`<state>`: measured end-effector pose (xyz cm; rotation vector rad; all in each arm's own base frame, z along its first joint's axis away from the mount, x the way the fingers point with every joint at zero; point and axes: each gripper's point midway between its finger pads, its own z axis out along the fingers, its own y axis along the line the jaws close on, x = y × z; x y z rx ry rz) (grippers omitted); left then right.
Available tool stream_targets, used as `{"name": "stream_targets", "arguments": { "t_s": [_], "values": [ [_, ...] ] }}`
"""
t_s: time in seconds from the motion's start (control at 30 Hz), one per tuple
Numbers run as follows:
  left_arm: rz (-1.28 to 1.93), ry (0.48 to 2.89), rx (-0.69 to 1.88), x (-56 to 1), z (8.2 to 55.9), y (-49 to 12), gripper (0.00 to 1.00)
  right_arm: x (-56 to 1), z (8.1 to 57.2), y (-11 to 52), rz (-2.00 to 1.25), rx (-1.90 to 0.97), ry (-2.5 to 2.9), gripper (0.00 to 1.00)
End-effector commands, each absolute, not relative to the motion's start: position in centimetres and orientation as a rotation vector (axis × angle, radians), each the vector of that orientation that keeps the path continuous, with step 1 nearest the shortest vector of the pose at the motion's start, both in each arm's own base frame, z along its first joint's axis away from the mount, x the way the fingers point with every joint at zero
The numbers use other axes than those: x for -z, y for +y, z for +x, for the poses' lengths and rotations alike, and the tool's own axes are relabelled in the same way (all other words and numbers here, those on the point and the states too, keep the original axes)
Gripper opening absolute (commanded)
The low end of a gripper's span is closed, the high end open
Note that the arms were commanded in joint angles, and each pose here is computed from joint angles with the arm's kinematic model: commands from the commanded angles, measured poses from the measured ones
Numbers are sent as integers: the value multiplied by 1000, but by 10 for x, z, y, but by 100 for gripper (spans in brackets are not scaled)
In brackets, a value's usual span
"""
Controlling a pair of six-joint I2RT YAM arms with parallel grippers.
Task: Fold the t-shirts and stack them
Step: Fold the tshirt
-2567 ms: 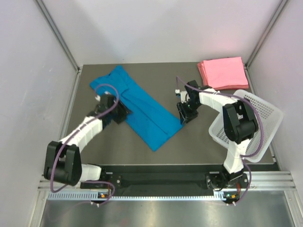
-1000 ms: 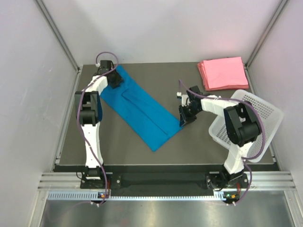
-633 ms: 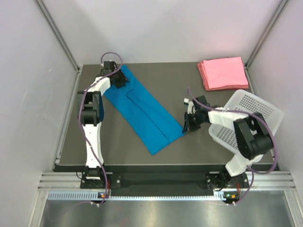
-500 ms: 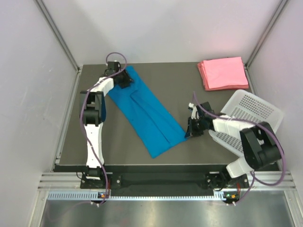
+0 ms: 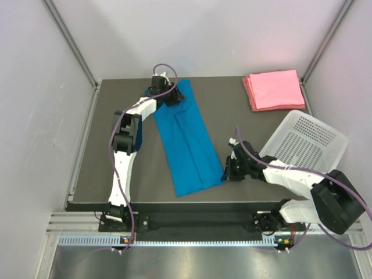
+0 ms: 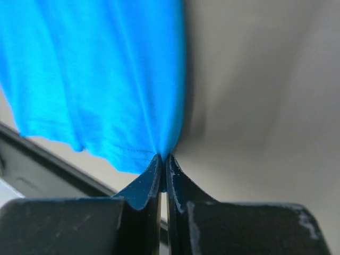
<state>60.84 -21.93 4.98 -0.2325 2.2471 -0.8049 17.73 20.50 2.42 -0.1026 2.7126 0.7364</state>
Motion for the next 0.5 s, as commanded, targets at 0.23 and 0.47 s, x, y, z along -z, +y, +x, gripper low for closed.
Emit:
{"name": "stream_targets", "arguments": {
  "t_s": [0.23,0.47],
  "values": [
    [-87,2266,978,-61,588,-252,51,-48,172,256,18,-784,2621,9],
    [-35,2237,980,-127,563,-235,54,-61,176,248,1,-722,2604,20]
  ]
}}
